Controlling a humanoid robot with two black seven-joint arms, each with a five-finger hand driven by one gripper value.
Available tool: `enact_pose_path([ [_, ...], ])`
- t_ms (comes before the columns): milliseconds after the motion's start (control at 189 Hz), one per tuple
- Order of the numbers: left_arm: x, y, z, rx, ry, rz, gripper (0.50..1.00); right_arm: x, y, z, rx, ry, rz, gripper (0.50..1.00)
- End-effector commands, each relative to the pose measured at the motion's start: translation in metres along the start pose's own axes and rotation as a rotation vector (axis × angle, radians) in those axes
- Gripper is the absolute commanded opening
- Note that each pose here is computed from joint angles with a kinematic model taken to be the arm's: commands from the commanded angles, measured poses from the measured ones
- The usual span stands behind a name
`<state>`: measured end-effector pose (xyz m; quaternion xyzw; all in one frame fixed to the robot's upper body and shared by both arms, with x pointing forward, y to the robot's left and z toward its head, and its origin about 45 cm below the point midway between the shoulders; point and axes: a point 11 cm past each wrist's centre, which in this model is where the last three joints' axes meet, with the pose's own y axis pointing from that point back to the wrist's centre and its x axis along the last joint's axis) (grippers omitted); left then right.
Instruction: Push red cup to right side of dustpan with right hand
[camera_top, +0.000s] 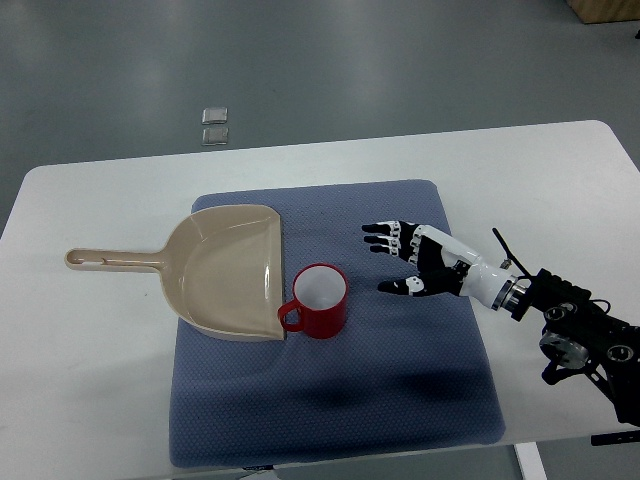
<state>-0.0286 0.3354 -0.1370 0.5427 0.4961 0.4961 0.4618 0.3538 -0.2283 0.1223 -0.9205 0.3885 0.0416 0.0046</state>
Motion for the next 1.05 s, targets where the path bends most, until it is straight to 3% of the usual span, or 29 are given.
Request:
enact_pose_path([
  [0, 0.0, 0.0, 0.0, 0.0, 0.0, 0.0, 1.0, 0.02, 0.005, -0.013, 0.038, -0.007, 0.061, 0.928],
  [281, 0.0, 0.0, 0.0, 0.0, 0.0, 0.0, 1.0, 0.063, 0.019, -0.038, 0.122, -0.002, 0.251, 0.928],
  [535, 0.0, 0.0, 0.0, 0.0, 0.0, 0.0, 1.0, 0.087, 0.028, -0.035, 0.059, -0.054, 0.413, 0.928],
  [1048, 0.0, 0.0, 0.0, 0.0, 0.0, 0.0, 1.0, 0.099, 0.038, -0.029, 0.08, -0.164, 0.547, 0.932],
])
